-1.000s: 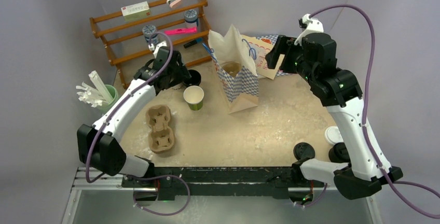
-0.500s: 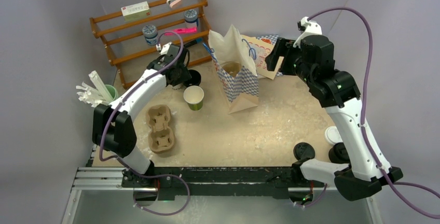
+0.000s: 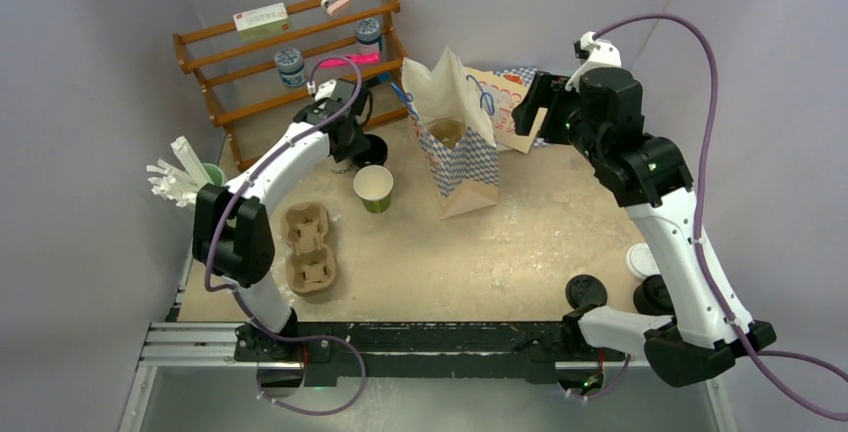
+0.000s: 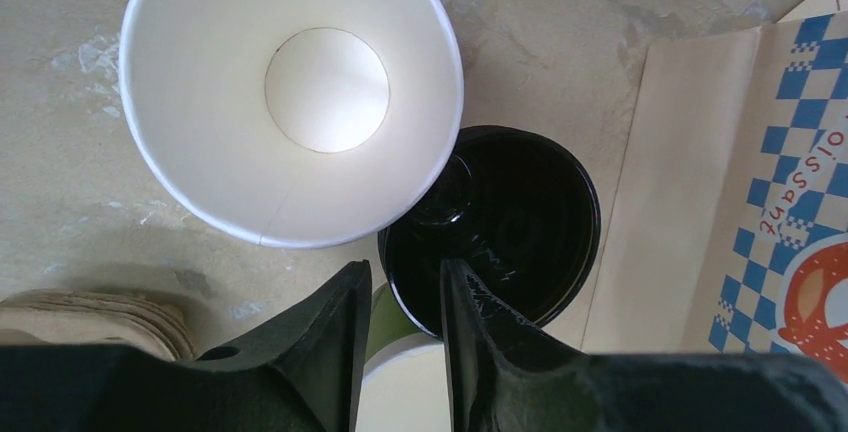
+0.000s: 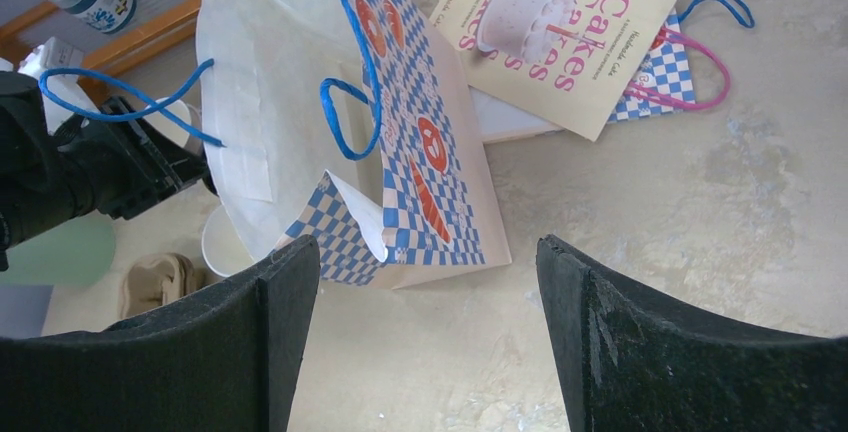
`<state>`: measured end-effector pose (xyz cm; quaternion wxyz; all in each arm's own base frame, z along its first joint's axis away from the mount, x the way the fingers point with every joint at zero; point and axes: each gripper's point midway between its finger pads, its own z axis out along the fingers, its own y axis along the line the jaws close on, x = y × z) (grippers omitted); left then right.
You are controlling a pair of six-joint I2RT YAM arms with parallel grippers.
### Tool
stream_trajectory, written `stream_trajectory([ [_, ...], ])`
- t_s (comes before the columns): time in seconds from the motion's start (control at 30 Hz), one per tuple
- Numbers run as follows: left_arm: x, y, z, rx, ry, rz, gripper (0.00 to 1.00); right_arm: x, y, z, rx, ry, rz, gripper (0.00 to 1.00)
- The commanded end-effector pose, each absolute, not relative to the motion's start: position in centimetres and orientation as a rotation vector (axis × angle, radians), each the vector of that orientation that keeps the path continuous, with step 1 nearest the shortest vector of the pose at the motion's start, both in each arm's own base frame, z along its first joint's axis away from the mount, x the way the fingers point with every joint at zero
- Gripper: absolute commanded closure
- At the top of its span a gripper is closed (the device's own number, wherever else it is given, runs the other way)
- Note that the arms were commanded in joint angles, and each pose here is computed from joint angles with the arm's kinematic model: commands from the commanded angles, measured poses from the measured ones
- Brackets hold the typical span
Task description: Pack the takeout coffee
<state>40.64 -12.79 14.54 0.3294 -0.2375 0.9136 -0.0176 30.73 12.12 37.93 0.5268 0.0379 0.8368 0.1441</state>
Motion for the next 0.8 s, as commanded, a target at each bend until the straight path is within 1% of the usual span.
stream_trajectory([
  [0.0, 41.0, -12.0, 15.1, -0.656, 2.378, 0.001, 0.68, 31.1, 12.2, 38.7, 0.089, 1.961, 0.346, 0.19],
  [0.2, 41.0, -12.1, 14.6, -0.658, 2.390, -0.001, 0.77, 31.0, 12.2, 38.4, 0.091, 1.963, 0.347, 0.19],
  [0.3, 41.0, -11.9, 14.7, -0.660, 2.390, 0.022, 0.87, 30.9, 12.1, 38.3, 0.096, 1.967, 0.342, 0.19],
  [0.37, 41.1, -11.8, 15.0, -0.662, 2.384, 0.026, 0.89, 30.9, 12.0, 38.1, 0.097, 1.970, 0.342, 0.19],
  [0.63, 41.0, -11.8, 16.4, -0.660, 2.361, 0.008, 1.00, 30.9, 12.2, 37.8, 0.098, 1.978, 0.350, 0.19],
  [0.77, 41.0, -11.8, 17.0, -0.666, 2.347, -0.007, 1.00, 30.9, 12.3, 37.7, 0.097, 1.982, 0.354, 0.19],
])
